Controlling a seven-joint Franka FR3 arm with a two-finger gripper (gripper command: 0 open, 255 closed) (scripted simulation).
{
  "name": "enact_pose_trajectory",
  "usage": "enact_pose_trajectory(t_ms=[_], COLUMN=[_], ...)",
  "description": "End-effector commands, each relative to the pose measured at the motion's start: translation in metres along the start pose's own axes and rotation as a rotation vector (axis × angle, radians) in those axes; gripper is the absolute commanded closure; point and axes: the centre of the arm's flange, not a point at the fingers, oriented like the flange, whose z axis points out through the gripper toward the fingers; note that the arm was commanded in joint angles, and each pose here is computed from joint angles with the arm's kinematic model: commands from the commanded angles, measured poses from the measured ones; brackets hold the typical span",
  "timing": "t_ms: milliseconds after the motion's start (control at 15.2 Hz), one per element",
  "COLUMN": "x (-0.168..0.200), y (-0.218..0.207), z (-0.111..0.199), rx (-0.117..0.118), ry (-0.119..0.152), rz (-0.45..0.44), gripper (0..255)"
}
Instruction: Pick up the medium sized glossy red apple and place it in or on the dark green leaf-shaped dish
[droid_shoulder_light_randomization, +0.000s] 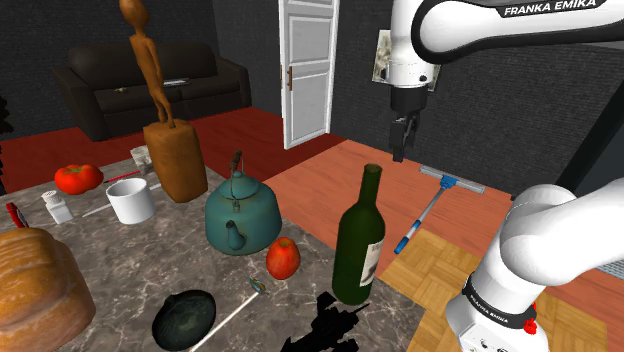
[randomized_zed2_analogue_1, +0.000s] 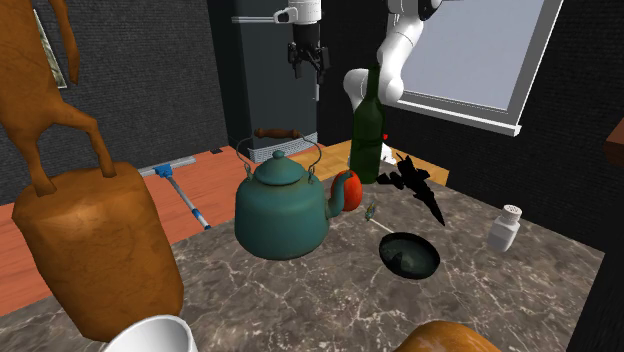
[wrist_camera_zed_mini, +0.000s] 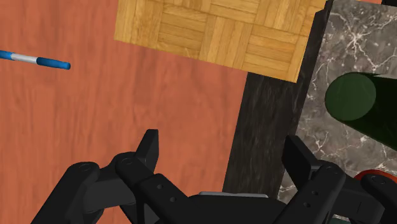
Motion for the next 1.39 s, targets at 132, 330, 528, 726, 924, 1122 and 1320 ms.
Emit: enact_pose_trajectory(t_ms=[132,330,528,726,924,1122,1320], x=[0.011,0.028,0.045,0.062,0.08,0.097,0.114], y=[-0.021,-0.053,-0.086,-0.118,-0.15,-0.182,-0.215], z=[0.008,0.021,0.033,0.044,0.056,0.067,0.078], rx=[0.001,0.002,0.003,0.004,0.005,0.006,0.007], ry=[0.011,0.027,0.043,0.059,0.075,0.091,0.107], rz=[-0.002,-0.006,-0.009,-0.012,-0.015,-0.019,-0.022], gripper=[0,0,0,0,0,0,0])
